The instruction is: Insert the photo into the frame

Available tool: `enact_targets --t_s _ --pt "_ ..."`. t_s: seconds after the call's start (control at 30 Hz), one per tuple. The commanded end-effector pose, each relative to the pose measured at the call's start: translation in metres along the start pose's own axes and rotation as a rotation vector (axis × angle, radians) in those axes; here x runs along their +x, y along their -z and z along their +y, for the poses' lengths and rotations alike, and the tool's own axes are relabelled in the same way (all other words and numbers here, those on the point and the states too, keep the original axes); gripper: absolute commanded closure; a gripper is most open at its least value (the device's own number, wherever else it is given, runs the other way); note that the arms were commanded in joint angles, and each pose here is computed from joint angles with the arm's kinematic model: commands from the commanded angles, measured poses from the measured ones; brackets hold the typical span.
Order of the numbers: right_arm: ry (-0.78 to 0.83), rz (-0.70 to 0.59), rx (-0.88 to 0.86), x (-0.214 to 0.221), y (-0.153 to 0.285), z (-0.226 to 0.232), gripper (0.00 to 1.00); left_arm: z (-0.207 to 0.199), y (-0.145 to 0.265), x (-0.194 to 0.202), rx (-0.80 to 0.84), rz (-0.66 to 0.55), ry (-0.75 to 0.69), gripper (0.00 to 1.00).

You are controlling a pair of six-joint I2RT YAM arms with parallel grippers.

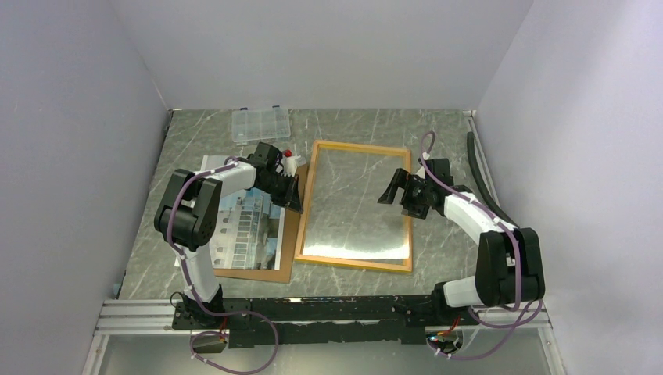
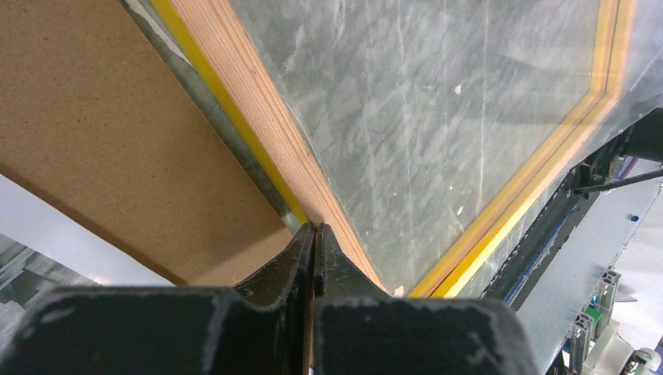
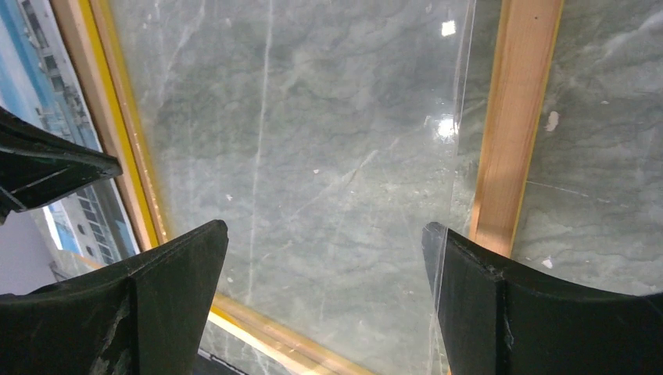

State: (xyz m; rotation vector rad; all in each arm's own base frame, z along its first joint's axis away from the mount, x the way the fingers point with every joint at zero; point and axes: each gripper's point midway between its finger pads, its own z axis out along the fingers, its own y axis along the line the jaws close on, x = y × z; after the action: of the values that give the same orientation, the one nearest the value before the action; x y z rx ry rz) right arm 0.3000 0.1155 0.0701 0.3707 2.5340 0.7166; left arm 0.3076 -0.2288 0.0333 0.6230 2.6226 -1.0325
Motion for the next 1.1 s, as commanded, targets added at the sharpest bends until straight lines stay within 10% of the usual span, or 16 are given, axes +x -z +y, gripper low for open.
enact_targets --t_s 0.0,1.07 --pt "0.04 -0.047 0.03 -0.017 0.001 0.0 0.0 0.002 -0.005 0.009 -0.031 0.029 -0.013 0.95" --pt "0.159 -0.013 0.205 -0.021 -0.019 -0.007 0.0 0.003 -0.005 0.01 -0.039 0.035 -0.01 0.96"
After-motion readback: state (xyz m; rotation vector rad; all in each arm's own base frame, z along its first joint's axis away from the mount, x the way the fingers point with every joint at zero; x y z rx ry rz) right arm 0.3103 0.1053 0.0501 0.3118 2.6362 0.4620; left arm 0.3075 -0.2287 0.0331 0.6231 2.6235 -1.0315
